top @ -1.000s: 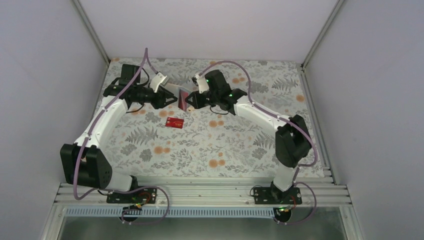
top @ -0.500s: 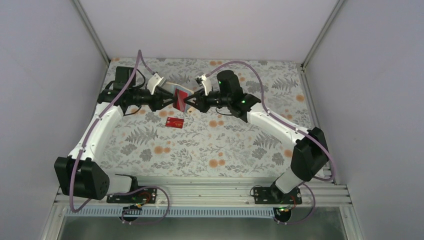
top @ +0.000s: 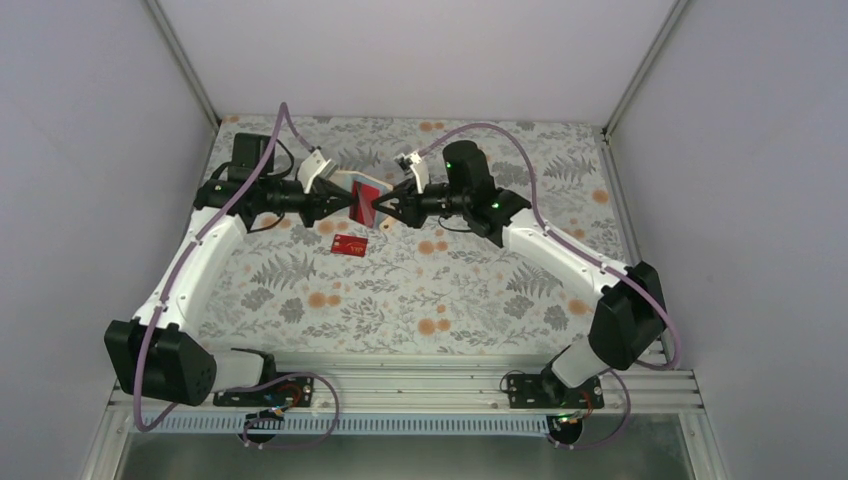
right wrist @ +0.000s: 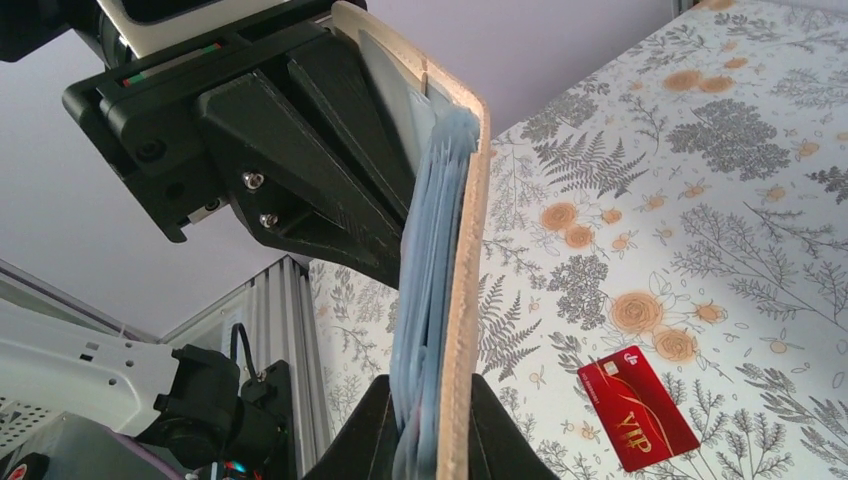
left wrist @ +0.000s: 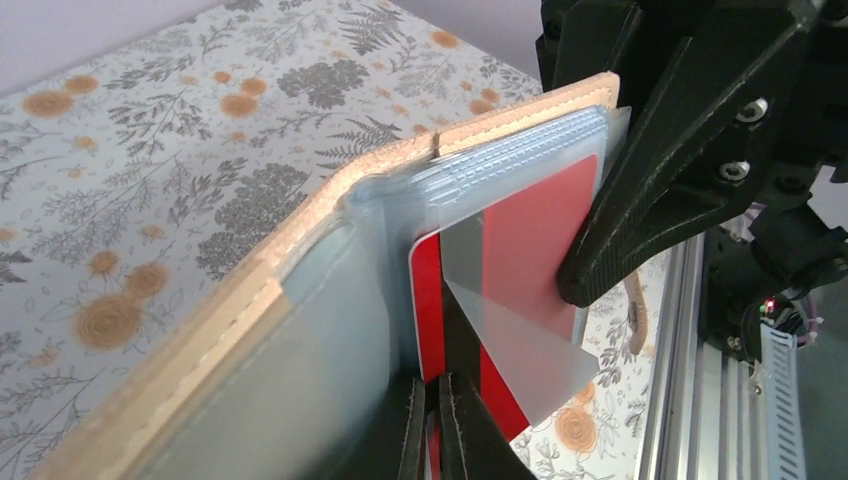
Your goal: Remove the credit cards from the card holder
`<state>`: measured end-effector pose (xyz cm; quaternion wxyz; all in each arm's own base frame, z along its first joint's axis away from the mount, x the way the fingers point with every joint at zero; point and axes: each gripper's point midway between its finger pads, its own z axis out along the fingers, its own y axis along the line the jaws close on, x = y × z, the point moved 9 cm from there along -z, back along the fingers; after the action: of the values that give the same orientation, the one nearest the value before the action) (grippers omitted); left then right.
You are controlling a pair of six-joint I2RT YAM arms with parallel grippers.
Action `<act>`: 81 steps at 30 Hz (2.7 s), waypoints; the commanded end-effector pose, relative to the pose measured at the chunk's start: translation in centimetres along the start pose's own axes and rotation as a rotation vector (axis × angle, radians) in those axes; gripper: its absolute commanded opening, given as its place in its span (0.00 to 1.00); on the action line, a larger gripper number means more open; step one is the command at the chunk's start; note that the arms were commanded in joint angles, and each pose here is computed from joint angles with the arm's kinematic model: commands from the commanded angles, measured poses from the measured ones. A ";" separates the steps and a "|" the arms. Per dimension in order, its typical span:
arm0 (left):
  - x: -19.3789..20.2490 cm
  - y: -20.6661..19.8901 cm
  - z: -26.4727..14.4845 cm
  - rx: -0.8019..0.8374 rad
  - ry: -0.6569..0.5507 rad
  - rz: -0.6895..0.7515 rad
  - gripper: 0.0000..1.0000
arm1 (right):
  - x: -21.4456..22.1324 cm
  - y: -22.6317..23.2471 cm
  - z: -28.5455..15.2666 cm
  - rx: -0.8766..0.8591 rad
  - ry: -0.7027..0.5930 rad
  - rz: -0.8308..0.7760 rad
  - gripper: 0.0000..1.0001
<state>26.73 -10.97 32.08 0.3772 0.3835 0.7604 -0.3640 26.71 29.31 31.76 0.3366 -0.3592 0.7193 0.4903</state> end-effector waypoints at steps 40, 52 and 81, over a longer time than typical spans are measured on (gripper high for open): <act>-1.3 -3.5 -3.7 0.146 -0.094 0.126 0.02 | -0.7 4.2 -4.5 -0.161 -0.084 -0.289 0.10; 0.1 -3.1 -2.4 0.183 -0.102 0.115 0.02 | -0.9 4.1 -5.2 -0.210 -0.094 -0.271 0.04; 0.9 0.8 -2.4 -0.190 0.141 0.179 0.02 | 2.9 -9.1 -8.6 0.372 0.002 0.304 0.04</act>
<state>27.03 -7.74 30.14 0.3704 0.4158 0.8095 -0.1860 31.54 18.06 28.59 0.3604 -0.1800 0.8284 0.3893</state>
